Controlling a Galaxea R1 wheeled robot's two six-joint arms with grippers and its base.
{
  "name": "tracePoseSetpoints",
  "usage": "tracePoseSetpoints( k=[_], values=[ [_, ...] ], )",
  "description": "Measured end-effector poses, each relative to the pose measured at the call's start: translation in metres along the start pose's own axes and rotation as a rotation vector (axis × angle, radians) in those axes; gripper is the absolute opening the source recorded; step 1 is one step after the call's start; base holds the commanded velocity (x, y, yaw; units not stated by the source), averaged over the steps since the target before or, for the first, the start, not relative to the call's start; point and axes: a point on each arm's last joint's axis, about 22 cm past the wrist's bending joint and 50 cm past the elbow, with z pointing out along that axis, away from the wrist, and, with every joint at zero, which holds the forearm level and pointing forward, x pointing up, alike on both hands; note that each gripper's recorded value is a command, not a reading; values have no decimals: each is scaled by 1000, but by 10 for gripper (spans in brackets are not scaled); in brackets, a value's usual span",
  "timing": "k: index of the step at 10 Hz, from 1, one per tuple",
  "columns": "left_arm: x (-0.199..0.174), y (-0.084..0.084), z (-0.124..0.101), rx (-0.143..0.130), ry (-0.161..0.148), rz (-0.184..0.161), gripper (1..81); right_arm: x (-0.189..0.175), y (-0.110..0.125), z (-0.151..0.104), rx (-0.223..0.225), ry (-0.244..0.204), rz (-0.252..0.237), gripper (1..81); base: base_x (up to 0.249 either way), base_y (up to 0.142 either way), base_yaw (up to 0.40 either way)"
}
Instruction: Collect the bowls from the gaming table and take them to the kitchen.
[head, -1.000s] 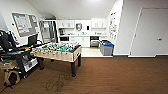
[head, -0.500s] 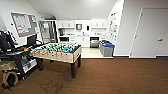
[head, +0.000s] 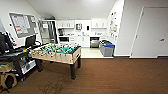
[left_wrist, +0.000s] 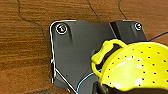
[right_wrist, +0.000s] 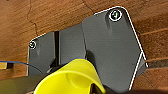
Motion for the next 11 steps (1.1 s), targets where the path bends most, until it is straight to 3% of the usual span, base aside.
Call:
tracePoseSetpoints(
  k=[2,11],
  values=[
    [2,-10,-3,14,0,3,10,-1,-12,3,15,-2,3,10,108,0,0],
    [2,-5,-1,6,2,2,10,-1,-9,2,12,-1,2,10,112,0,0]
  ],
)
